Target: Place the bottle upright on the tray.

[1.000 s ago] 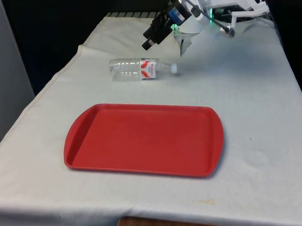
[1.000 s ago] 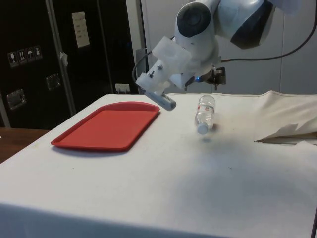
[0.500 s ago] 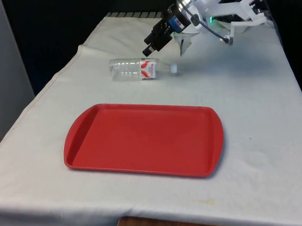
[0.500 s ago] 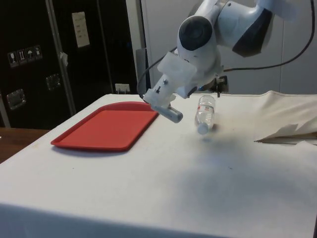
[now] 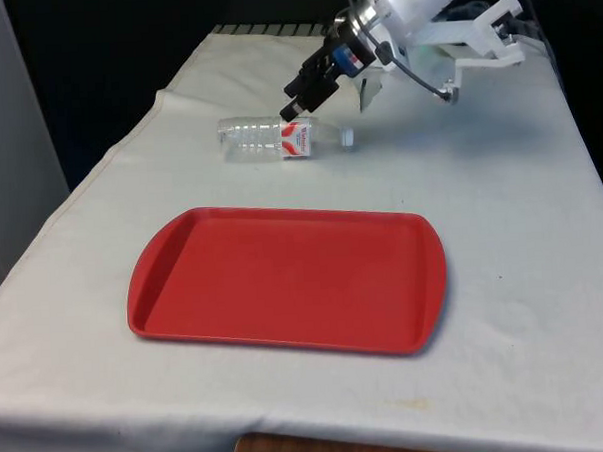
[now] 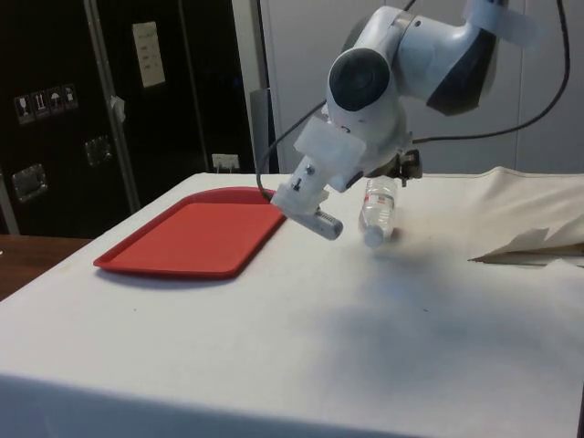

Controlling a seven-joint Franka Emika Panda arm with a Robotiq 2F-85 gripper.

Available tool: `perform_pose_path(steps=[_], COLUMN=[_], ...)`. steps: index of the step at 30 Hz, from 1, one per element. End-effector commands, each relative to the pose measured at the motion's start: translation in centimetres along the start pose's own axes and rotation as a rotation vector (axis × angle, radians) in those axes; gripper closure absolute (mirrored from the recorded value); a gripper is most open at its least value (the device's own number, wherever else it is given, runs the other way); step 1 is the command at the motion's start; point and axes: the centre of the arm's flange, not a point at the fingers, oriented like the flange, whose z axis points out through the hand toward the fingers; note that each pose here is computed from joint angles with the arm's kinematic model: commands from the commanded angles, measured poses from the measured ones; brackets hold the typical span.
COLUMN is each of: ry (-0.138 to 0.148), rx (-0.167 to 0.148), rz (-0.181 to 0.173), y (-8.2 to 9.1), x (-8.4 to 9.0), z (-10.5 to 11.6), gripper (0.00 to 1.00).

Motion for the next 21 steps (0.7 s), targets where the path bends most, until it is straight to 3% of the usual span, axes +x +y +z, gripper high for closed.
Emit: perform_pose_path(steps=[1, 7, 8, 9, 16, 17, 18, 21], ry=[0.003, -0.004, -0.011, -0.006, 0.008, -0.005, 0.012, 0.027], rx=[-0.017, -0.015, 0.001, -0.014, -0.021, 0.0, -0.024, -0.03], rz=[0.005, 0.01, 0.007, 0.013, 0.035, 0.027, 0.039, 0.053], y=[0.1, -0.1, -0.3, -0.2, -0.3, -0.5, -0.3, -0.3], x=[0.0, 0.1, 0.1, 0.0, -0.3, -0.2, -0.3, -0.5], z=[0.2, 1.0, 1.0, 1.3, 2.0, 2.0, 2.0, 2.2], gripper=[0.0, 0.0, 0.0, 0.0, 0.0, 0.0, 0.0, 0.0])
